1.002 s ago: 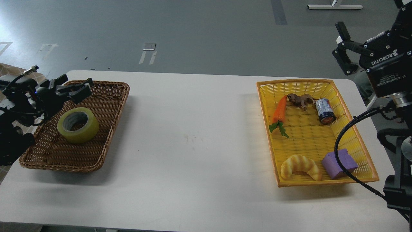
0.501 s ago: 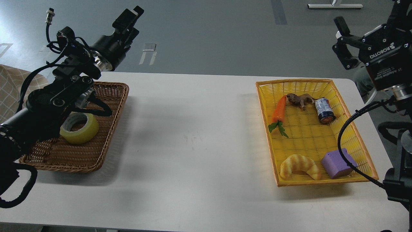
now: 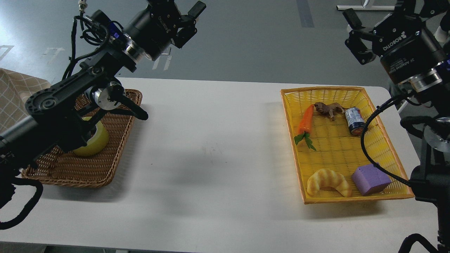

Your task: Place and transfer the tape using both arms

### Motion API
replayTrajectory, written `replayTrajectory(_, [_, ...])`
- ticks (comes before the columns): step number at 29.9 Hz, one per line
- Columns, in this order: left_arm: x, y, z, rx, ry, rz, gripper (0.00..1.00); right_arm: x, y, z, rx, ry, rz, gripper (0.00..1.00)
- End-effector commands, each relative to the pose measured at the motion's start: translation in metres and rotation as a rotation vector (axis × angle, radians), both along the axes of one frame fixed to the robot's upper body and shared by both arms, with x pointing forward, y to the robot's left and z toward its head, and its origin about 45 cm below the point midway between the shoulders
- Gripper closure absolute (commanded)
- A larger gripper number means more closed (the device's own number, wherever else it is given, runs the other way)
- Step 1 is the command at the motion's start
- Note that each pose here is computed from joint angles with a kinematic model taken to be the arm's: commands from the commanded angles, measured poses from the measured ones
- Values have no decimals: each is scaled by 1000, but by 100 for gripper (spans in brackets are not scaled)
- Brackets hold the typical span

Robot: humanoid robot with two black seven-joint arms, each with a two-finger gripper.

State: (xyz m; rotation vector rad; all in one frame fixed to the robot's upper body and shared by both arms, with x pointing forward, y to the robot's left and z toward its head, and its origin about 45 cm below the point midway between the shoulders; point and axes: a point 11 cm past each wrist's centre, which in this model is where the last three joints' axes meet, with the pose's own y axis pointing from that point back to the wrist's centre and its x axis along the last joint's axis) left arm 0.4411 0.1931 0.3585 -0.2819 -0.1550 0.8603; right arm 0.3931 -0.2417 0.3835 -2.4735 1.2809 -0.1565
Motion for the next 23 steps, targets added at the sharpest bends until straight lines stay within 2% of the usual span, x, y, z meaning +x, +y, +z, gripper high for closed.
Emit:
replayTrajectory(1, [-2,5,-9,28,17,11,2,7,13,3,-59,-6,9,0])
replayTrajectory(6, [0,6,5,4,-9,15,2,13,23,5,-85,-8,23,0])
replayTrajectory(9, [-11,-7,26,-33,-27,-31,2,15,38,5,-136,-13,33,0])
replayTrajectory(12, [-20,-7,15,-38,6,-40,2,16,46,7,-123,-9,26,0])
replayTrajectory(15, [-27,-9,25,-92,-19,-47,2,13,60,10,-70,-16,50,0])
replayTrajectory(23, [-40,12,5,-254,55,47,2,8,62,10,-61,-23,54,0])
